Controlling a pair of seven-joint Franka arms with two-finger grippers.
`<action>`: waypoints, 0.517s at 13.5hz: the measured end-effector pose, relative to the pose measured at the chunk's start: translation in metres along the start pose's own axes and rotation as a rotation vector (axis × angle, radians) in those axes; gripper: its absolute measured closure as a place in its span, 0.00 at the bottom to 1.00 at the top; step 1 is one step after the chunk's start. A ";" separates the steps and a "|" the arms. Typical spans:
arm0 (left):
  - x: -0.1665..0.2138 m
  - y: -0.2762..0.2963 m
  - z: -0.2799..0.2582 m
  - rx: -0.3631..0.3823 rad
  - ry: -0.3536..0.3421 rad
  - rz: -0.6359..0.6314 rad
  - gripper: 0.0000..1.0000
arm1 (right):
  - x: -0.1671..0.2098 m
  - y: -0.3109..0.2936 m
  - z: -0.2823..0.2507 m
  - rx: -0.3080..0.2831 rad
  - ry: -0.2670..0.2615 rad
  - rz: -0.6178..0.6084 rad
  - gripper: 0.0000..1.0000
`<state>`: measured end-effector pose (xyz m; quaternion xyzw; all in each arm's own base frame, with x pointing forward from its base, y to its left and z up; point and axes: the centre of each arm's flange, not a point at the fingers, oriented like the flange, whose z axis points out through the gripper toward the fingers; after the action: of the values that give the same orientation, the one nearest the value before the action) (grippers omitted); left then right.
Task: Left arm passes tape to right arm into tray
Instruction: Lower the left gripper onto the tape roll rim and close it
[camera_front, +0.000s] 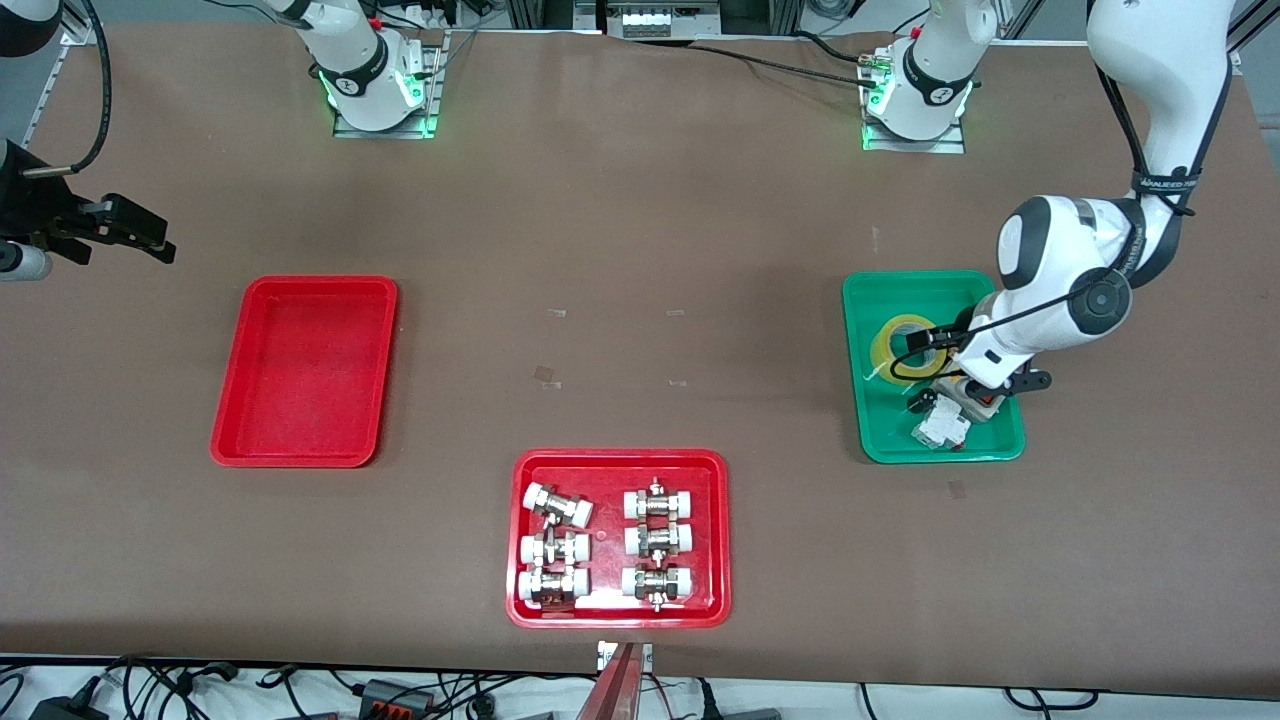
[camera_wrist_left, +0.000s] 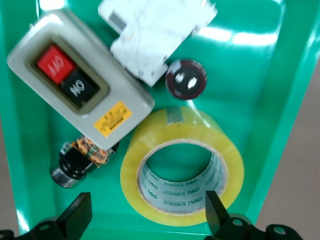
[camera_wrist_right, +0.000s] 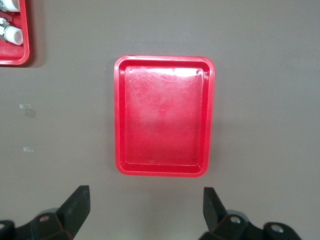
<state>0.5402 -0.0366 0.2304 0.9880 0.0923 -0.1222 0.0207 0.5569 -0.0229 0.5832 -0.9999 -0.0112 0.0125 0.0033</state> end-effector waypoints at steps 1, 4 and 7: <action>-0.003 -0.001 0.005 0.002 -0.008 -0.010 0.00 | 0.000 0.000 0.001 0.000 -0.002 0.000 0.00; -0.006 -0.002 0.011 0.004 -0.014 -0.034 0.00 | 0.001 0.000 0.003 0.000 -0.006 0.000 0.00; -0.008 -0.003 0.015 0.005 -0.017 -0.069 0.00 | 0.001 0.000 0.004 0.000 -0.008 0.000 0.00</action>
<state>0.5283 -0.0358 0.2181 0.9832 0.1260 -0.1313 0.0148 0.5583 -0.0229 0.5795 -0.9998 -0.0112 0.0165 0.0035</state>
